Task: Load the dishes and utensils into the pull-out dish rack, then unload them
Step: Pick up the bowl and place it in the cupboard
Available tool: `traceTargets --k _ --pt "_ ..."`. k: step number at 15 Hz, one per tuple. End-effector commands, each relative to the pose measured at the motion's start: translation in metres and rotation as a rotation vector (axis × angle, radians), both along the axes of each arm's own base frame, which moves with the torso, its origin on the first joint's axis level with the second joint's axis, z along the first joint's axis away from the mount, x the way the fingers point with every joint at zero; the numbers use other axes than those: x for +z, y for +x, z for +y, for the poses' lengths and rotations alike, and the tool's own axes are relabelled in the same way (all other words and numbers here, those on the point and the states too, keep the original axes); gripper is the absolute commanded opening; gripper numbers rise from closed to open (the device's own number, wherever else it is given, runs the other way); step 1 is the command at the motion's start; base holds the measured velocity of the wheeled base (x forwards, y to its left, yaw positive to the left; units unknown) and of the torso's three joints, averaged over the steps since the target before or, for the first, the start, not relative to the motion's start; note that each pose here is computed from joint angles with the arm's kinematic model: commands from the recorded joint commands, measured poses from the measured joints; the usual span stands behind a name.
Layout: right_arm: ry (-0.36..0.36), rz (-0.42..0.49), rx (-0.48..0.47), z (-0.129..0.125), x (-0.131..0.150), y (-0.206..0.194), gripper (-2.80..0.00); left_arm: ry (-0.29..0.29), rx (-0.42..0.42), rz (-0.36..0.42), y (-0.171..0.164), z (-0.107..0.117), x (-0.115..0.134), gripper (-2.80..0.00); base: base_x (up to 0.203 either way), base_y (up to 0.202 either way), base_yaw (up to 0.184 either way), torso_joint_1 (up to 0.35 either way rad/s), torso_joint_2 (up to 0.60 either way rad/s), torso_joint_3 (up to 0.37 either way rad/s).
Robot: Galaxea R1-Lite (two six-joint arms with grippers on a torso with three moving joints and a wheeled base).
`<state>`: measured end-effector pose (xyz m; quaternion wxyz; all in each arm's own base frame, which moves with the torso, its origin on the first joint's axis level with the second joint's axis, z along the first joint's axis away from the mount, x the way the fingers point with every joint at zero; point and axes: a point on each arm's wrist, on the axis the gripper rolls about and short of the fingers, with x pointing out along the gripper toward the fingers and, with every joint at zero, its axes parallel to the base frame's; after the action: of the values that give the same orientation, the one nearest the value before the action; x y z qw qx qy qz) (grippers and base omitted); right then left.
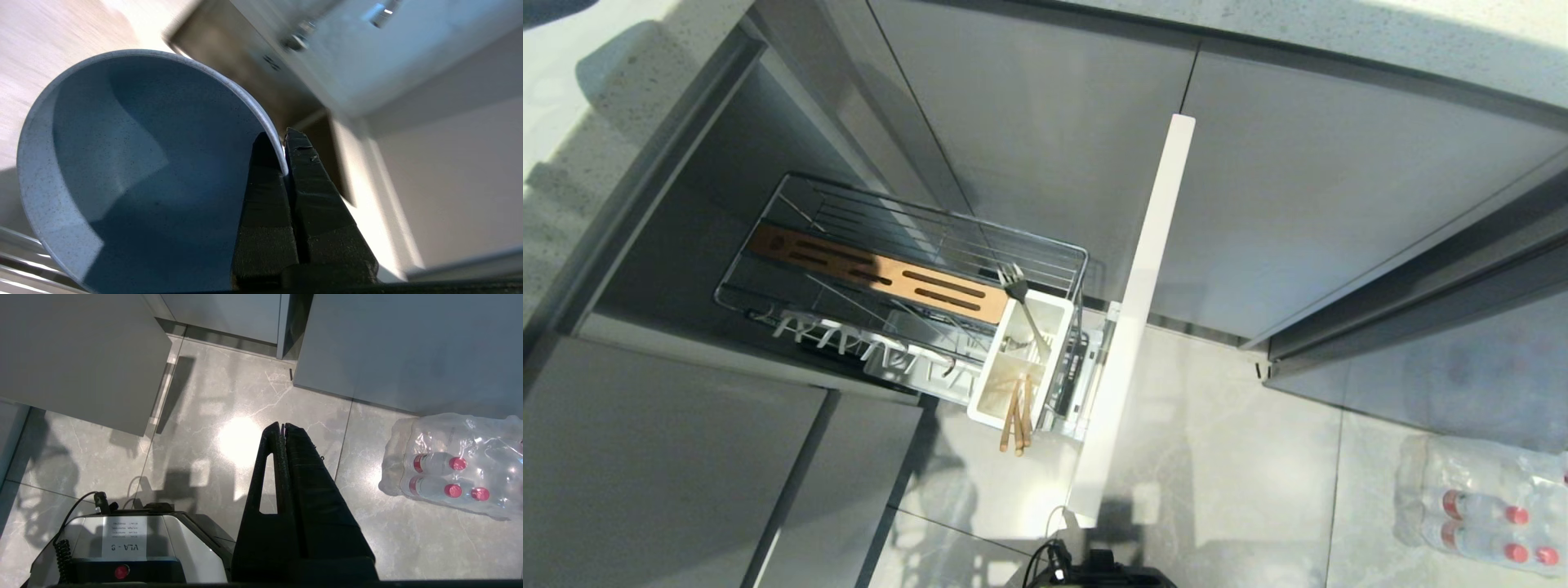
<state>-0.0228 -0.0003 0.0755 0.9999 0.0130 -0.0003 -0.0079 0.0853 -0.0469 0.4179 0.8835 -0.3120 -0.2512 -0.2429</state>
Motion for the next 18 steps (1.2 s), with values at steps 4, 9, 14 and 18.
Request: traceTargets --k 4,9,14,18 --pt "0.0 0.0 0.0 0.0 0.0 0.0 -2.8 -0.047 -0.178 0.074 0.021 -0.032 0.0 -2.8 0.0 0.0 0.0 0.0 0.0 0.0" --pt "0.0 0.0 0.0 0.0 0.0 0.0 -2.8 -0.203 -0.192 0.27 0.073 -0.069 -0.017 -2.8 0.0 0.0 0.0 0.0 0.0 0.0" --pt "0.0 0.0 0.0 0.0 0.0 0.0 -2.8 -0.238 -0.064 0.399 0.116 -0.099 -0.048 -2.8 0.0 0.0 0.0 0.0 0.0 0.0" --pt "0.0 0.0 0.0 0.0 0.0 0.0 -2.8 -0.312 -0.047 0.394 0.138 -0.124 -0.064 -2.8 0.0 0.0 0.0 0.0 0.0 0.0"
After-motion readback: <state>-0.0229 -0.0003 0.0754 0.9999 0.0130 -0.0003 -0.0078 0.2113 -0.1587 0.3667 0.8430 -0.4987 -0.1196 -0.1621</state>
